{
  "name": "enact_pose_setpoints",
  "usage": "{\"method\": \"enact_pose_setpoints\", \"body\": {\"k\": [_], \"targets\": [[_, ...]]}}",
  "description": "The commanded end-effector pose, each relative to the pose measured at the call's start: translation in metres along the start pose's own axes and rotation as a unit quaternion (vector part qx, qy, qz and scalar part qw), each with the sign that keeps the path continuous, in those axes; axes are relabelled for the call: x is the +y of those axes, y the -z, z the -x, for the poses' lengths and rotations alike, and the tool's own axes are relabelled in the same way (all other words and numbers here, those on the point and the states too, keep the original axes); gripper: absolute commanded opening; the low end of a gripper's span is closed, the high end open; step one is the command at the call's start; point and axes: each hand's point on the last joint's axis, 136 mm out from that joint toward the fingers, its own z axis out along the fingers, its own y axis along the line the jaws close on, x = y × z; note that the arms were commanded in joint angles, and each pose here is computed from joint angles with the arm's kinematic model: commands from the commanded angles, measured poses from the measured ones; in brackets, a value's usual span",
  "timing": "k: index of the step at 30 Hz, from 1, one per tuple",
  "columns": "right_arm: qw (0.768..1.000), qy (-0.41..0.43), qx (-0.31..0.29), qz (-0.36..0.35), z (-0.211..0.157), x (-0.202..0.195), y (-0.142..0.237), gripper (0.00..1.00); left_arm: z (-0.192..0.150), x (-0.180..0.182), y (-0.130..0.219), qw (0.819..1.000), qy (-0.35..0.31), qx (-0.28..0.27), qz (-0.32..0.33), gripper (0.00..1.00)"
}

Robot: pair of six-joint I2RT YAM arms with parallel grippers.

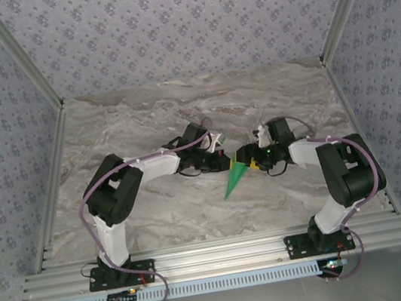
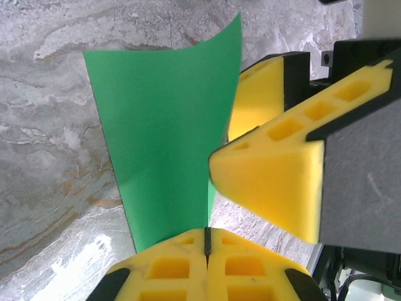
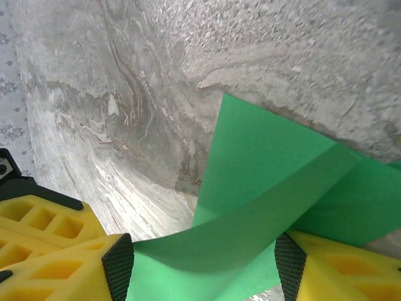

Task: Fold a paper plane with a square sheet of paper (fold left side to right side)
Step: Fold the wing for the fifth time at the center of the table.

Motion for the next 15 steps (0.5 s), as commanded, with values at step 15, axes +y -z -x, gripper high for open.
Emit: {"method": "enact_pose_setpoints", "body": {"k": [15], "targets": [[0.997, -0.014, 0.041, -0.061, -0.017, -0.028, -0.007, 0.67, 0.005, 0.006, -0.011, 1.0, -0.007, 0.015, -0.015, 0.01]]}}
